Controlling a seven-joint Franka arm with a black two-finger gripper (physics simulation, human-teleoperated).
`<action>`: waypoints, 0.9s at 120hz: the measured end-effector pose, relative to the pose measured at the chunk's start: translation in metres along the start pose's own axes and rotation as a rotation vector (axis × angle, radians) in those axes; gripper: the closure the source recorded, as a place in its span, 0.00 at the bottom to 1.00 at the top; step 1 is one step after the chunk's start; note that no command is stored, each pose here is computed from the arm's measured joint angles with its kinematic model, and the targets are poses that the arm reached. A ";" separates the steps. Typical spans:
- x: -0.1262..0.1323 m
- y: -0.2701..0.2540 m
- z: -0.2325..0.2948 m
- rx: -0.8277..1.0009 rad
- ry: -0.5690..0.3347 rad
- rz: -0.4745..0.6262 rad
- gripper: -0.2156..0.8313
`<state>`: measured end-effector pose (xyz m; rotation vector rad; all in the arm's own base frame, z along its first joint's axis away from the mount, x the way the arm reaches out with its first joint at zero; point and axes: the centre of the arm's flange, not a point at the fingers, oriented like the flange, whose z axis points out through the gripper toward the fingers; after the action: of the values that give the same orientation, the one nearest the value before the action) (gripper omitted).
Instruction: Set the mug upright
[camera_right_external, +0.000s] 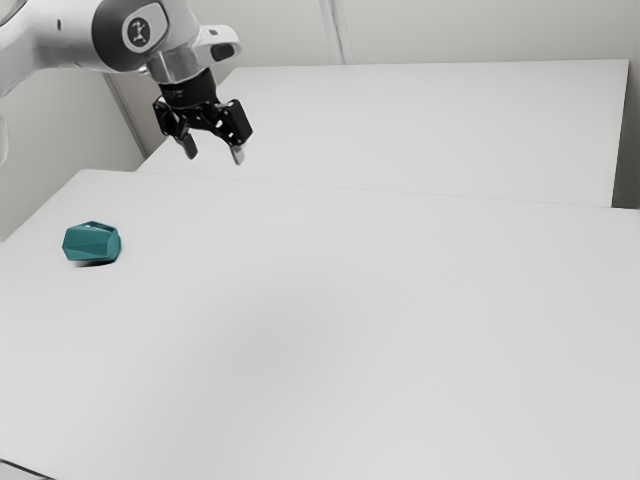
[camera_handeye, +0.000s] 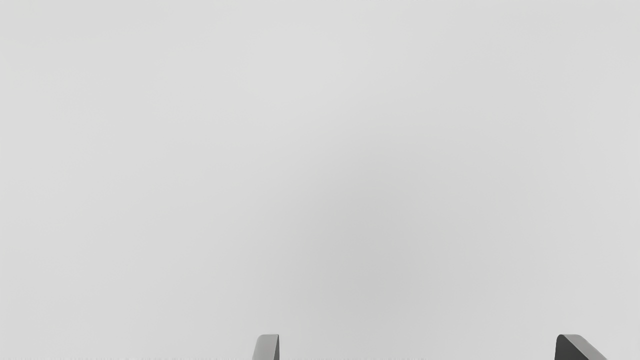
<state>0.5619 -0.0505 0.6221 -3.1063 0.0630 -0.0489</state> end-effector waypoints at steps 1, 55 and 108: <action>0.000 0.000 0.000 0.000 0.000 0.000 0.21; -0.044 -0.068 -0.004 -0.041 0.015 -0.145 0.21; -0.030 -0.228 0.110 -0.157 -0.051 -0.435 0.21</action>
<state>0.5451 0.1823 0.5191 -3.2066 -0.6386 0.0258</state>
